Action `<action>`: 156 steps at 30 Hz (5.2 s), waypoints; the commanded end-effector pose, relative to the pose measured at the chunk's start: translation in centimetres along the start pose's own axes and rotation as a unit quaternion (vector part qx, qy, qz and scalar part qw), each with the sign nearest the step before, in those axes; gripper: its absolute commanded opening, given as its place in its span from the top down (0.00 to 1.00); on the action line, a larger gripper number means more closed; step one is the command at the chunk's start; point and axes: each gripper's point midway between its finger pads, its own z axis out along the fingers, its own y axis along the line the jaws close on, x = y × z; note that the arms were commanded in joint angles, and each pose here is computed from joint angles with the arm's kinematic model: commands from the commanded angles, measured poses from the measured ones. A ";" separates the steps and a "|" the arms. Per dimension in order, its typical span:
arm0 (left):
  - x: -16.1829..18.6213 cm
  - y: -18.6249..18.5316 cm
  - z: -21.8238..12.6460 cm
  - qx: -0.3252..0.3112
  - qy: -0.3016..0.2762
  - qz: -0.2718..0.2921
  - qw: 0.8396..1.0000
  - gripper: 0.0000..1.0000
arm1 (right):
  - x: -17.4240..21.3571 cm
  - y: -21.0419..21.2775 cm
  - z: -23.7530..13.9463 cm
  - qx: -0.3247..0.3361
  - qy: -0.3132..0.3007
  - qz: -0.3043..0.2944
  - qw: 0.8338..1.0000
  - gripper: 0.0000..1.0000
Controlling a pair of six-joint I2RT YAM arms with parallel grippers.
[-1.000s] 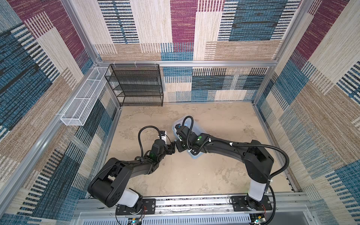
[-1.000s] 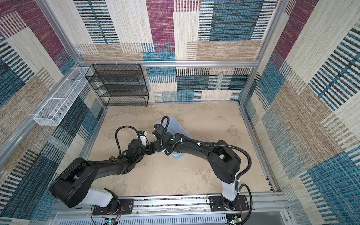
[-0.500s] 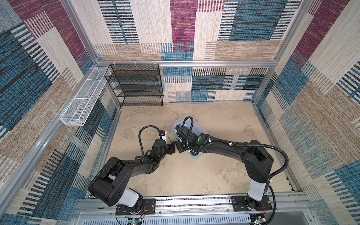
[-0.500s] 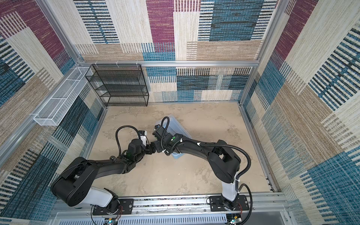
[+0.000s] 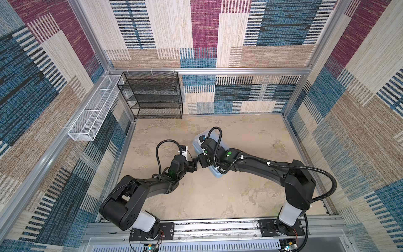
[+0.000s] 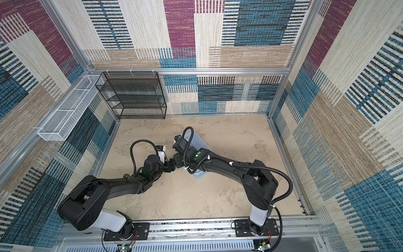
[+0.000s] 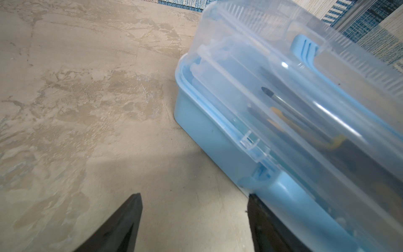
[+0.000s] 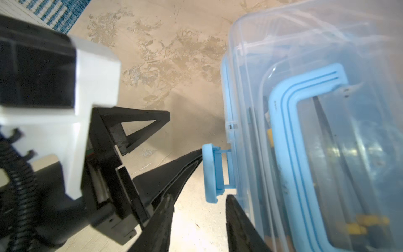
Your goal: Pack the tool kit
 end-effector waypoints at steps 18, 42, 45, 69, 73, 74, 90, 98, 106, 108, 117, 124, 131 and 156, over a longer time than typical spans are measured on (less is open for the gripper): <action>-0.6 -1.1 0.4 0.025 -0.004 -0.005 1.000 0.21 | 0.0 -2.4 -1.8 0.024 -0.023 0.023 0.999 0.67; 0.3 -0.6 0.7 0.010 0.023 0.001 1.000 0.21 | 1.2 -2.0 1.1 0.050 0.015 -0.001 0.999 0.80; 0.2 -0.6 0.6 0.009 0.022 0.003 1.000 0.21 | 1.1 -1.8 1.1 0.054 0.011 -0.002 0.998 0.79; -0.7 -1.2 0.3 0.019 0.014 -0.003 1.000 0.21 | 1.4 -2.0 1.7 0.071 0.022 -0.011 0.997 0.81; -0.7 -1.3 0.3 0.021 0.014 -0.003 1.000 0.21 | 1.7 -2.2 1.9 0.076 0.027 -0.013 0.997 0.81; -0.7 -1.3 0.3 0.021 0.015 -0.004 1.000 0.21 | 1.7 -2.3 1.9 0.077 0.027 -0.013 0.997 0.81; -0.7 -1.7 0.9 0.030 0.018 -0.011 0.999 0.21 | 1.9 -2.6 1.9 0.087 0.030 -0.012 0.996 0.81; -0.9 -1.9 0.9 0.034 0.017 -0.015 0.999 0.20 | 2.1 -2.5 2.0 0.084 0.031 -0.011 0.996 0.81; -1.4 -2.5 1.1 0.046 0.015 -0.019 0.999 0.20 | 1.8 -2.2 1.6 0.075 0.024 -0.005 0.997 0.81; -1.5 -2.6 1.1 0.047 0.016 -0.020 0.999 0.20 | 1.7 -2.1 1.5 0.071 0.020 -0.002 0.997 0.81; -1.6 -2.8 1.1 0.051 0.015 -0.023 0.998 0.20 | 0.6 -1.3 0.1 0.042 -0.006 0.016 0.999 0.80; -1.7 -2.9 1.1 0.053 0.015 -0.025 0.998 0.19 | -0.6 -0.9 -1.7 0.022 -0.036 0.024 0.999 0.79; -1.5 -2.8 1.1 0.050 0.018 -0.027 0.998 0.19 | -2.0 -2.6 -4.1 0.037 -0.074 0.015 0.996 0.72; -1.0 -3.0 1.5 0.055 0.028 -0.042 0.997 0.20 | -1.7 -13.4 -4.3 0.038 -0.098 -0.018 0.994 0.04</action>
